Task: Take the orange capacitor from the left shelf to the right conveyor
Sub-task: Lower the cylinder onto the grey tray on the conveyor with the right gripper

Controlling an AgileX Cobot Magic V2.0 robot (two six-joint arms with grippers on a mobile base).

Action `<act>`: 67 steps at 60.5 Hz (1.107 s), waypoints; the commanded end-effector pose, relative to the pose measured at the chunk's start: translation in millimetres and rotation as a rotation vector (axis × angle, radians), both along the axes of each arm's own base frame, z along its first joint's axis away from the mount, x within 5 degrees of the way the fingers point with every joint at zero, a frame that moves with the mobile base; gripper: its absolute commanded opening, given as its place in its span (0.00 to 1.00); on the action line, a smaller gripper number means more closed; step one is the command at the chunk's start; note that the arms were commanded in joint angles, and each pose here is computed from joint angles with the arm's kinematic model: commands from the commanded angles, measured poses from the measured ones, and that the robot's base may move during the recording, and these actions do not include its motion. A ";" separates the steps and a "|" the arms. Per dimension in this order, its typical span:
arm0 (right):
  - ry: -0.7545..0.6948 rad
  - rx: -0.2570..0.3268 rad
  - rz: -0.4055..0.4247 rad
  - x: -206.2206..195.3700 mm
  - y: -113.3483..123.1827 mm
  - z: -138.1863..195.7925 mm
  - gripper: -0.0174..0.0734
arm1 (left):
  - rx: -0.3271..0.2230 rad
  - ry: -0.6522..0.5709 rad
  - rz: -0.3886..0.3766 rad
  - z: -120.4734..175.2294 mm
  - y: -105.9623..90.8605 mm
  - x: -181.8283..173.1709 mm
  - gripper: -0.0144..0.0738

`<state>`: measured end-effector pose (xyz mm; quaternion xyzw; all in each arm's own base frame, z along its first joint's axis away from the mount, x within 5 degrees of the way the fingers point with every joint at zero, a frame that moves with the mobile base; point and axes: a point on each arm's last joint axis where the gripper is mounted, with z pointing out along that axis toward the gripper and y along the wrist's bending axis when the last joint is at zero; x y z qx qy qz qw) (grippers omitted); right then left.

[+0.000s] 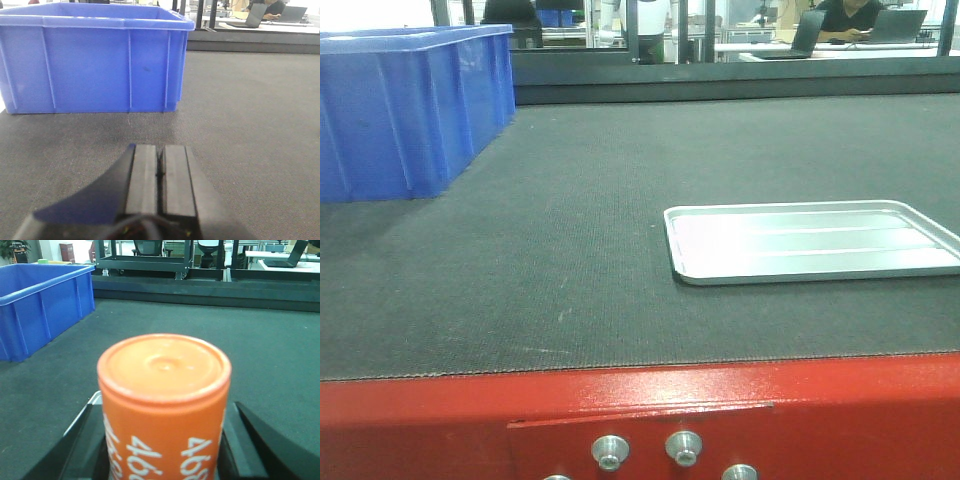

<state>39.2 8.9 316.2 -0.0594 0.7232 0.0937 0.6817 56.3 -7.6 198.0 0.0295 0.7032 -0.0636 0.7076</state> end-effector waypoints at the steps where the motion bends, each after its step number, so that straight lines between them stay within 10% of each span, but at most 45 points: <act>1: -0.110 0.010 -0.004 -1.1 -0.6 18.0 0.25 | -0.015 -0.099 0.001 10.1 0.5 -1.6 0.02; 35: -0.169 0.023 -0.004 6.9 1.2 37.0 0.25 | -0.015 -0.099 0.001 10.1 0.5 -1.6 0.02; 67: -0.064 0.000 -0.002 160.0 34.8 59.1 0.25 | -0.015 -0.099 0.001 10.1 0.5 -1.6 0.02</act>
